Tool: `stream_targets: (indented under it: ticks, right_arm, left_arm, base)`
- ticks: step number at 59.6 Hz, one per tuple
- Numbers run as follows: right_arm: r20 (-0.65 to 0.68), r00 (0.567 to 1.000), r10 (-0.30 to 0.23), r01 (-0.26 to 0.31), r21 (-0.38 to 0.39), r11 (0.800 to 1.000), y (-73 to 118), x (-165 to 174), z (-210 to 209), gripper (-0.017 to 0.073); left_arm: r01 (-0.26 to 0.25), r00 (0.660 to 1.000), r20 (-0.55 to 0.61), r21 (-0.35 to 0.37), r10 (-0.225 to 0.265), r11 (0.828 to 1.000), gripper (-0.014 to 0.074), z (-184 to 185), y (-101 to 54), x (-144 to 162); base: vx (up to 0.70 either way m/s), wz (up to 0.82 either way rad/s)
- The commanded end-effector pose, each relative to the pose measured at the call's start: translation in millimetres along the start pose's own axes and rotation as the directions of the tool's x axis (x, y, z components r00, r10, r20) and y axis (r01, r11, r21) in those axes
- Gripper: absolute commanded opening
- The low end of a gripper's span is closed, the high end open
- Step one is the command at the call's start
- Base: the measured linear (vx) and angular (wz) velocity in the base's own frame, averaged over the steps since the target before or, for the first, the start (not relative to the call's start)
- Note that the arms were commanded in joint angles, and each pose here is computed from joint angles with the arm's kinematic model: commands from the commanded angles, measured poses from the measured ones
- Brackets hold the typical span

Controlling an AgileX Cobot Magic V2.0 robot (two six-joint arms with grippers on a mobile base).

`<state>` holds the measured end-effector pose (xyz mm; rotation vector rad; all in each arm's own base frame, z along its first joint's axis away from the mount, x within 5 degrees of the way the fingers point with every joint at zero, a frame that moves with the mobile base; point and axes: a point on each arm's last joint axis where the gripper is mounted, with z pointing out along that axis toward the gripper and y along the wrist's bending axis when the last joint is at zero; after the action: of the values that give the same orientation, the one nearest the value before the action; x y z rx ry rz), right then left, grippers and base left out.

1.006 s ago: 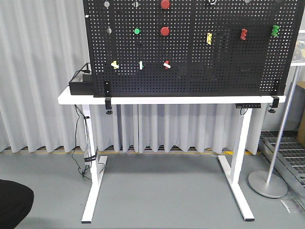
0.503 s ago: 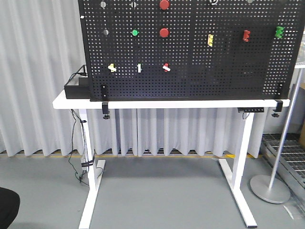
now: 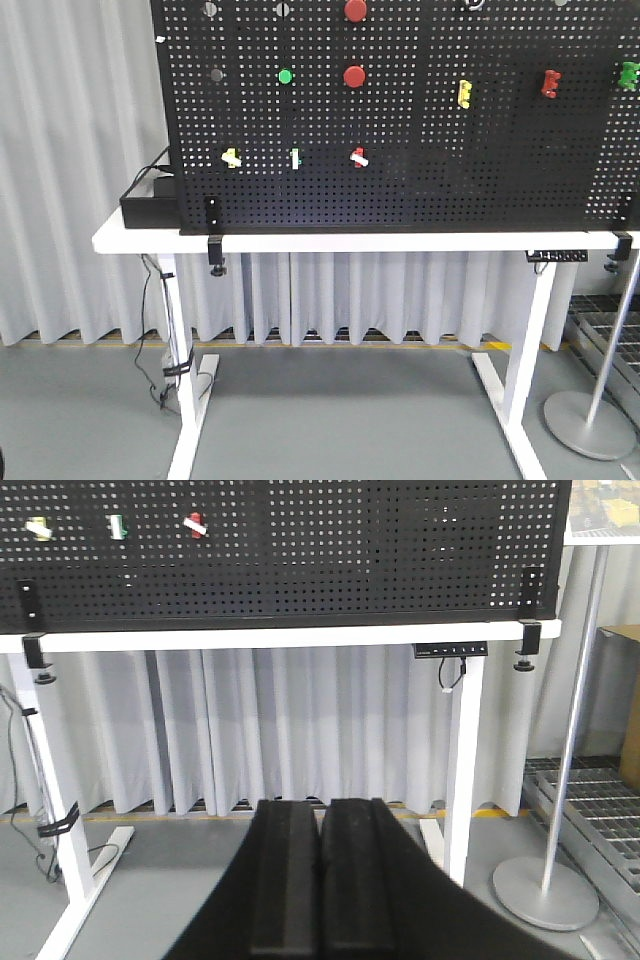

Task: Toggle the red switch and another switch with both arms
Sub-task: 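Drive the base forward up to the black pegboard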

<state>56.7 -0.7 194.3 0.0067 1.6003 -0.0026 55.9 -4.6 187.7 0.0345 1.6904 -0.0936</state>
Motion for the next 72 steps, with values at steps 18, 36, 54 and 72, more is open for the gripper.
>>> stream_targets:
  ticks: [18, 36, 54, 72]
  right_arm:
    - [0.084, 0.996, -0.017, 0.018, -0.001, 1.000, 0.4, -6.1, -0.5, -0.0006]
    - [0.084, 0.996, -0.017, 0.018, -0.001, 1.000, 0.4, -6.1, -0.5, -0.0006]
    - [0.084, 0.996, -0.017, 0.018, -0.001, 1.000, 0.4, -6.1, -0.5, -0.0006]
    - [0.084, 0.996, -0.017, 0.018, -0.001, 1.000, 0.4, -6.1, -0.5, -0.0006]
  left_arm:
    - [0.012, 0.997, 0.074, 0.004, -0.012, 1.000, 0.0002, 0.2, -0.2, -3.0]
    - [0.012, 0.997, 0.074, 0.004, -0.012, 1.000, 0.0002, 0.2, -0.2, -3.0]
    - [0.012, 0.997, 0.074, 0.004, -0.012, 1.000, 0.0002, 0.2, -0.2, -3.0]
    - [0.012, 0.997, 0.074, 0.004, -0.012, 1.000, 0.0002, 0.2, -0.2, -3.0]
  base:
    - [0.36, 0.01]
    - [0.42, 0.07]
    - [0.39, 0.00]
    - [0.33, -0.03]
